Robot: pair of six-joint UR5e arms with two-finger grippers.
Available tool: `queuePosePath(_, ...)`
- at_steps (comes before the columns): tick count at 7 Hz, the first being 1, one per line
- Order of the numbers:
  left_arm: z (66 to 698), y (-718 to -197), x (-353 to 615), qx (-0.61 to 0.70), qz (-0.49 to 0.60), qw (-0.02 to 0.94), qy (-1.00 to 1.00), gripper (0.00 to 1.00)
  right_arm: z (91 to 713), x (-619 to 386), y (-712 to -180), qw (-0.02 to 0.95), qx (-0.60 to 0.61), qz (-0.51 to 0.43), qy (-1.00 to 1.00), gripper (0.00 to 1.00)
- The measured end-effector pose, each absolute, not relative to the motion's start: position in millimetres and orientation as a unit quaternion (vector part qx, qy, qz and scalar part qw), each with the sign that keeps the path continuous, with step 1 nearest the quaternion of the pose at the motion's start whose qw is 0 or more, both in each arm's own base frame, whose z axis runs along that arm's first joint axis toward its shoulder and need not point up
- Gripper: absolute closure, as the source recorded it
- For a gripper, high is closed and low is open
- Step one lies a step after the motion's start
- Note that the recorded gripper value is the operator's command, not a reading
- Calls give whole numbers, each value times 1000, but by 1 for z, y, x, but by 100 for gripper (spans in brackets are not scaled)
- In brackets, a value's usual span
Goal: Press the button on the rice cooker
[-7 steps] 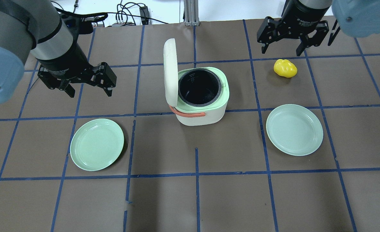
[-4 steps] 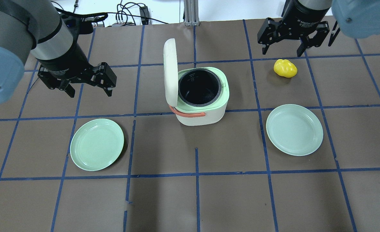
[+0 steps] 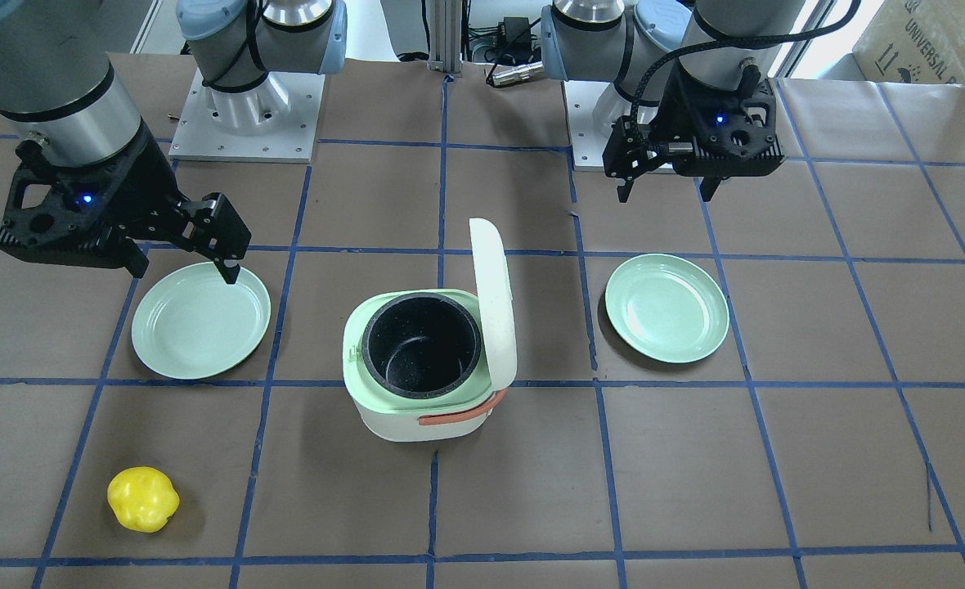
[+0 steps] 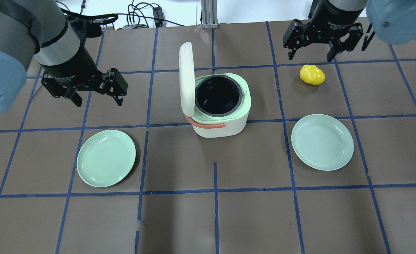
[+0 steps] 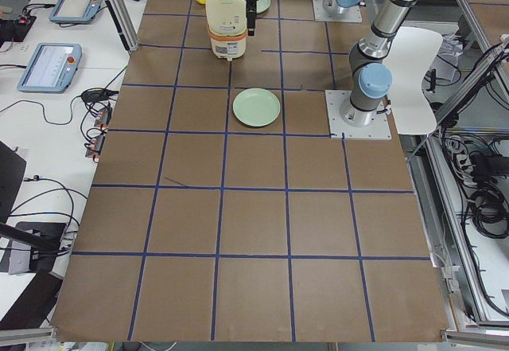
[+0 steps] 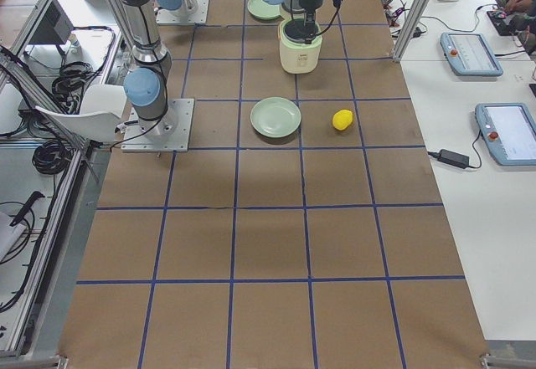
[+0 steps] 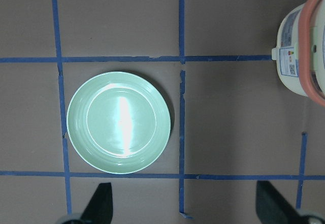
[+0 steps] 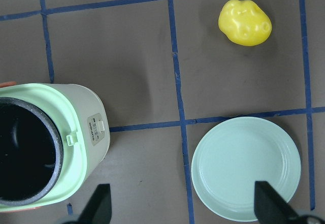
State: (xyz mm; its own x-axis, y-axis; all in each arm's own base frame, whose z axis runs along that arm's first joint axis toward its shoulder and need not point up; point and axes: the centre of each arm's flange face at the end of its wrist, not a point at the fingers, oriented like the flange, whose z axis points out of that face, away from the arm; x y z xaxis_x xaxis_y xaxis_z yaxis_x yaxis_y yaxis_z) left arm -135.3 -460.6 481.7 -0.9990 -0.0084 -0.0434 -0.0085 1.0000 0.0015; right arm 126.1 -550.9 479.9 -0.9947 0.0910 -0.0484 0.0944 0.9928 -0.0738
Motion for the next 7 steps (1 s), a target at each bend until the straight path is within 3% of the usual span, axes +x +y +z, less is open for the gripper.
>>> queuePosePath(7, 482, -461, -135, -4, 1, 22, 1000, 0, 483, 126, -551, 21, 46, -42, 998, 0)
